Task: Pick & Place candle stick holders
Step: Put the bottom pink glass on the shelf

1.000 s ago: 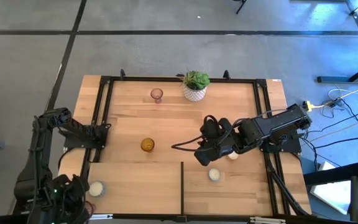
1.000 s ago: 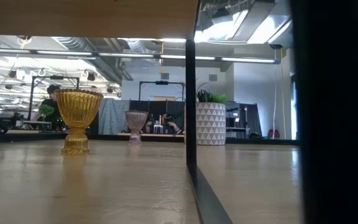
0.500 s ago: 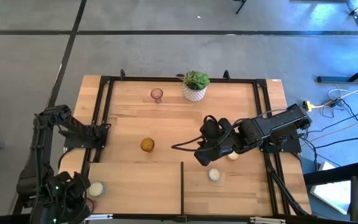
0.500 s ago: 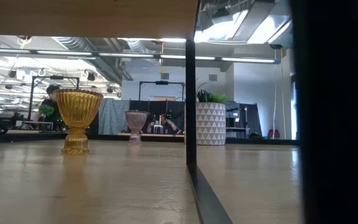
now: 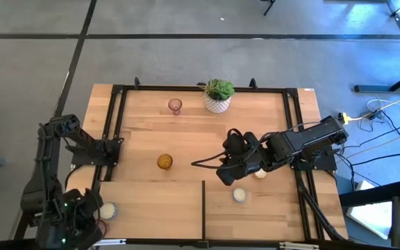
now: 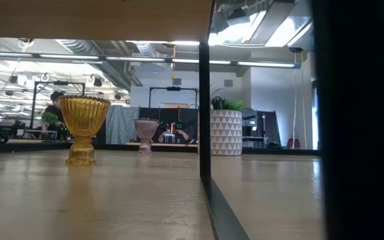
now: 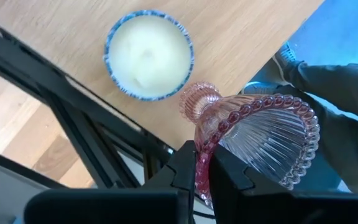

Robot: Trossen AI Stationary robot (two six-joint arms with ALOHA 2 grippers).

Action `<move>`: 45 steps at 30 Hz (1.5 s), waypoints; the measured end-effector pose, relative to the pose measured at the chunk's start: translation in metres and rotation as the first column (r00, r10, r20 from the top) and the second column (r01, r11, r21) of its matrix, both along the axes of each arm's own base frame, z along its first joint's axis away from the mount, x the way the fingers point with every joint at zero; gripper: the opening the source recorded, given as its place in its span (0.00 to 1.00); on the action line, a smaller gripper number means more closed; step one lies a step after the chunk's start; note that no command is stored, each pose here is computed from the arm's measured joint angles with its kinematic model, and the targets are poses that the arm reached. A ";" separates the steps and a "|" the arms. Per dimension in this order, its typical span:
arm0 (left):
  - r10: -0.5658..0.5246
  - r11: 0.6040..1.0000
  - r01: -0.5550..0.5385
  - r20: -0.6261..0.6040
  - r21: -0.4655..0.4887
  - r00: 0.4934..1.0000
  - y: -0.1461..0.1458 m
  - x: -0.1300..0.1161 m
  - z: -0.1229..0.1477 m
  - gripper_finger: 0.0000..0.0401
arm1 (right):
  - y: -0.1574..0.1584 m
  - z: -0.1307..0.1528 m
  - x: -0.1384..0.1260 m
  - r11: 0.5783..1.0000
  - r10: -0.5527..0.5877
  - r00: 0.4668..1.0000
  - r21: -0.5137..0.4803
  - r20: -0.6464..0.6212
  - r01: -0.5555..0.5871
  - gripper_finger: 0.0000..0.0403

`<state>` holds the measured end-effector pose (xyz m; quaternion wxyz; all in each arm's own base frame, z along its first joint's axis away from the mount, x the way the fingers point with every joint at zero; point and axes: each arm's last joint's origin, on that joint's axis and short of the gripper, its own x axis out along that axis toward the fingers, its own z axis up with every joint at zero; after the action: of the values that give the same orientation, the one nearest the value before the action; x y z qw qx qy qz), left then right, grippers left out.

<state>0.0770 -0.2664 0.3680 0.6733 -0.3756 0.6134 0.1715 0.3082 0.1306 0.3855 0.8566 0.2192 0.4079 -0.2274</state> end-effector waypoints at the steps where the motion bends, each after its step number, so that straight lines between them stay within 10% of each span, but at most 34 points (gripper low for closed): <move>1: -0.004 1.000 0.004 0.002 0.002 1.000 0.000 0.001 0.000 0.05 | 0.000 0.000 0.000 1.000 0.000 1.000 0.000 0.000 0.000 0.32; 45: -0.045 0.999 0.044 -0.055 -0.008 0.997 -0.001 0.000 -0.014 0.06 | 0.001 0.001 0.001 1.000 0.000 1.000 0.009 0.018 0.000 0.32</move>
<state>0.0770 -0.2675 0.3540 0.6584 -0.3591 0.6406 0.1647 0.3097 0.1313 0.3865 0.8594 0.2250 0.4011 -0.2235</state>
